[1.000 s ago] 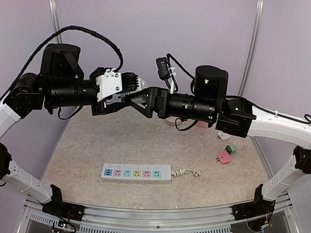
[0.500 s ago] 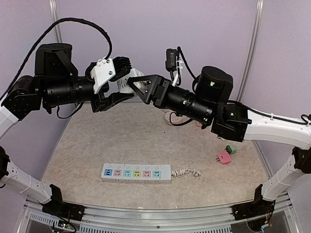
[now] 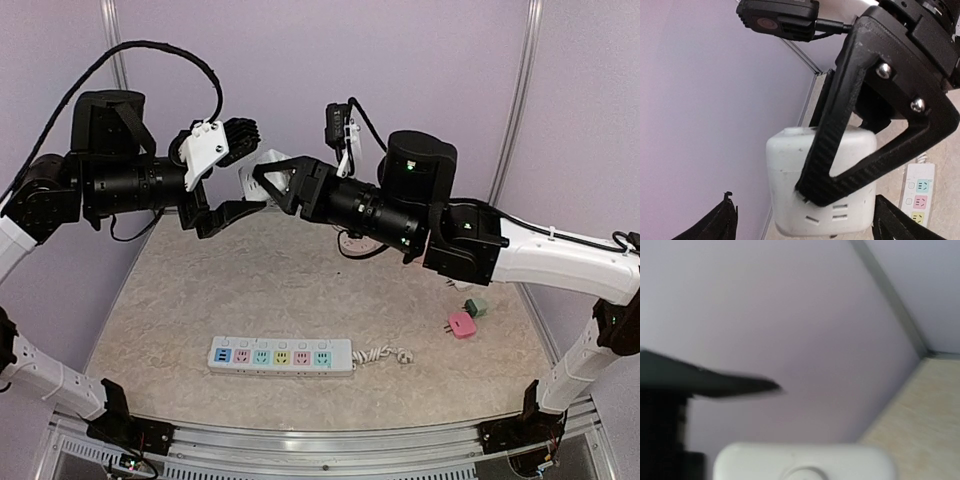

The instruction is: Insert the plug

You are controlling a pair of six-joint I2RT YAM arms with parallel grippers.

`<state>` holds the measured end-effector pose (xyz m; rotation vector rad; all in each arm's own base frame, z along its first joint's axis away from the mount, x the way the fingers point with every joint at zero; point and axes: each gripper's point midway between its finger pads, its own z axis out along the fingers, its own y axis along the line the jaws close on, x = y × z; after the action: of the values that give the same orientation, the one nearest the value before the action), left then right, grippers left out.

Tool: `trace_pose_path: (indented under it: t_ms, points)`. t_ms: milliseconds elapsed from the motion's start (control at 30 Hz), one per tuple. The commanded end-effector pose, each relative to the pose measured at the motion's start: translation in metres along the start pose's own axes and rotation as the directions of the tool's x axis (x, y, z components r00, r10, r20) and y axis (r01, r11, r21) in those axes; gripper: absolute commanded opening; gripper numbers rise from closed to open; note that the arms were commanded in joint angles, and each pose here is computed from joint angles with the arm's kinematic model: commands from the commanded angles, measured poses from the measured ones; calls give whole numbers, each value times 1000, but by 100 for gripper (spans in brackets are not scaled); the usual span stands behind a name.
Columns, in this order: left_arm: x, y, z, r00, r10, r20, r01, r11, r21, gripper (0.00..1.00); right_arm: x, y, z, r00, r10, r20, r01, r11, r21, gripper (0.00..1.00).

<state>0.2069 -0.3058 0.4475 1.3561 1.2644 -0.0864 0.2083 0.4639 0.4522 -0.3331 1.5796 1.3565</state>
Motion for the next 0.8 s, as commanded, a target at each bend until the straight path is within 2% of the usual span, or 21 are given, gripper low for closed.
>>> trace_pose_path:
  t_ms: [0,100,200,267,333,367,467,567,767]
  points:
    - [38,31,-44,995,-32,-90,28,999,-44,93,24,-59,-16,993,-61,-101,89,950,299,0]
    - [92,57,-68,963,-124,-239,87,983,-160,96,46,-96,-29,987,-42,-158,110,886,451,0]
    - [163,60,-92,877,-229,-423,122,956,-265,97,72,-124,-40,977,-12,-213,131,821,555,0]
    - [214,51,-105,782,-310,-540,153,937,-316,97,91,-142,-46,968,-2,-251,163,765,623,0]
    - [265,34,-115,666,-395,-633,211,914,-348,99,110,-153,-52,958,7,-288,196,715,671,0]
    - [290,25,-121,601,-441,-667,245,895,-372,99,119,-155,-53,953,10,-301,209,699,684,0]
    - [341,-5,-124,481,-506,-716,313,862,-399,99,153,-166,-54,937,24,-348,250,649,718,0]
    - [366,-32,-114,449,-545,-708,373,834,-406,99,186,-177,-57,924,49,-378,274,605,748,0]
    - [381,-63,-95,443,-614,-654,475,779,-410,99,229,-186,-62,905,81,-419,308,554,773,0]
